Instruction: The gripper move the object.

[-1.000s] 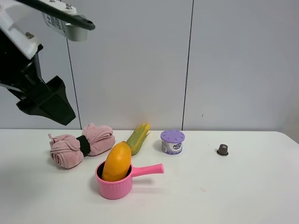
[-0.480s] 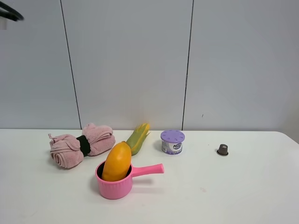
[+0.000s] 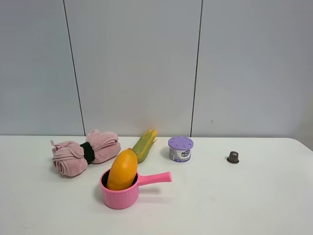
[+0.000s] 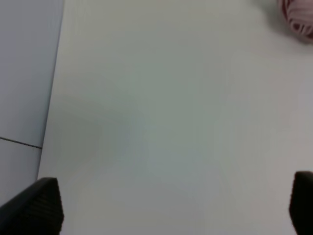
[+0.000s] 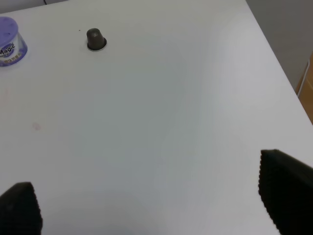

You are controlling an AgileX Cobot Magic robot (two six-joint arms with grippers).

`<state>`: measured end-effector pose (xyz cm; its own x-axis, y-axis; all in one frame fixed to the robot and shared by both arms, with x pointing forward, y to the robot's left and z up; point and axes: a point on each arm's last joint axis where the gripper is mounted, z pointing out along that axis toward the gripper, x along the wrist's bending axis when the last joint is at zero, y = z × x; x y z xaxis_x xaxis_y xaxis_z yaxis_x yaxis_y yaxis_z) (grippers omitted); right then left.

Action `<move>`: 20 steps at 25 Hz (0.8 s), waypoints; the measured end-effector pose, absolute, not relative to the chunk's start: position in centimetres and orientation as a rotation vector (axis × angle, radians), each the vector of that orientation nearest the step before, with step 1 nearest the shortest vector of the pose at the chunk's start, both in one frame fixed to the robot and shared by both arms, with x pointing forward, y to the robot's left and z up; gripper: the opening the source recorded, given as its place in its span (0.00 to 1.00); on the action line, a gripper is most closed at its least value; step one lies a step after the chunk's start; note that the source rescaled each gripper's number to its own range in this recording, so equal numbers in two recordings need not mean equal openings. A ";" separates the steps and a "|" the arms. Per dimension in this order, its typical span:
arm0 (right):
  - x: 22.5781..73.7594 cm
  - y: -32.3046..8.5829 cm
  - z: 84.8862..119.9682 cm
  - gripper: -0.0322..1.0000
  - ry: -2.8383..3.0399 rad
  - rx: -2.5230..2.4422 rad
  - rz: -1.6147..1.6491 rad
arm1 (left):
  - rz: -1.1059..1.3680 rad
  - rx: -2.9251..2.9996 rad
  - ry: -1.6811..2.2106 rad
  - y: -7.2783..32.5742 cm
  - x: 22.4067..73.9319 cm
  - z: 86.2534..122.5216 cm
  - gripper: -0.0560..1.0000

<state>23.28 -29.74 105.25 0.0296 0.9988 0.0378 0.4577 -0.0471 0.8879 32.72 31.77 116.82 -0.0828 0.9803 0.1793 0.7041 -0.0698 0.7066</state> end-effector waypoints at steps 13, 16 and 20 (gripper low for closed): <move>23.3 -29.7 105.2 1.00 1.514 1.596 0.963 | 0.983 1.657 1.794 31.8 26.5 112.7 0.85; 23.3 -29.7 105.2 1.00 1.514 1.596 0.963 | 0.953 1.650 1.793 31.6 25.8 111.3 0.85; 23.3 -29.7 105.2 1.00 1.514 1.596 0.963 | 0.941 1.646 1.790 31.5 25.1 109.6 0.85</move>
